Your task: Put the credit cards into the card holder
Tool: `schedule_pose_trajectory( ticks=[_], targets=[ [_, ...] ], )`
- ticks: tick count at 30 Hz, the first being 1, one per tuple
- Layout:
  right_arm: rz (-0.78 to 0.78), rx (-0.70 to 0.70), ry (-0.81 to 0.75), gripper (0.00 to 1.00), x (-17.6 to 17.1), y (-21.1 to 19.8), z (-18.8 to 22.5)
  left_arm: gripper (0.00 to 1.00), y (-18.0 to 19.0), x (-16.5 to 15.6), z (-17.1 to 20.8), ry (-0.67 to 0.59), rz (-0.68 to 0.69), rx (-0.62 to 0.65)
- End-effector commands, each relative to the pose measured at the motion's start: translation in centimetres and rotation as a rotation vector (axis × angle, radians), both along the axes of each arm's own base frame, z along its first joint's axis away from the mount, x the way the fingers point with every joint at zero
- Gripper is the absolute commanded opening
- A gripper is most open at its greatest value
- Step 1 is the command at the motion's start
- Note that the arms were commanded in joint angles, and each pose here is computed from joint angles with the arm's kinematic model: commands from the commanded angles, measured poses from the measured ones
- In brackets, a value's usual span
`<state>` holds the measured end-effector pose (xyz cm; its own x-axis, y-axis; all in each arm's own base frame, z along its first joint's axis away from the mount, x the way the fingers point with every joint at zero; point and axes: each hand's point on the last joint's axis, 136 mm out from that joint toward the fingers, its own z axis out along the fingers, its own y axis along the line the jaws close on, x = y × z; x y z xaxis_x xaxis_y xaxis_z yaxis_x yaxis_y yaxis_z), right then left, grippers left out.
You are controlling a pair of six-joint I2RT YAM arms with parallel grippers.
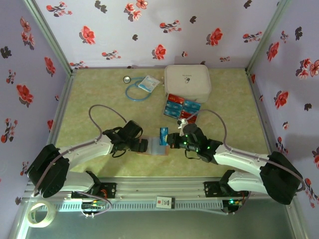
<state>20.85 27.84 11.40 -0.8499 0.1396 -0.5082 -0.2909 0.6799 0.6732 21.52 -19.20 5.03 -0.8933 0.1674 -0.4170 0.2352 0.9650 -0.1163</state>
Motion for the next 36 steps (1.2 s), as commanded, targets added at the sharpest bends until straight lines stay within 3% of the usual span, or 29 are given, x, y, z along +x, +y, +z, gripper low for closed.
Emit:
schedule_pose_trajectory(
  ticks=[1, 11, 23, 28, 36],
  targets=[
    [-0.021, -0.114, -0.028, 0.00, 0.1, -1.5, -0.3, 1.00, -0.6, 0.0, 0.2, 0.002, 0.006, -0.048],
    [0.003, -0.285, 0.012, 0.00, -1.3, -4.2, -2.8, 1.00, -1.9, 0.2, 0.4, 0.005, 0.034, -0.133],
    [-0.034, -0.506, -0.060, 0.00, 1.1, -7.1, -3.2, 1.00, -2.0, 0.0, 0.4, 0.007, 0.040, -0.143],
    [-0.018, -0.460, -0.049, 0.00, 1.2, -6.5, -2.4, 1.00, -1.9, -0.1, 0.5, 0.005, 0.030, -0.132],
    [0.025, -0.180, -0.046, 0.00, 0.2, -3.0, 1.6, 1.00, 0.1, -0.4, -0.2, 0.006, 0.027, -0.018]
  ],
)
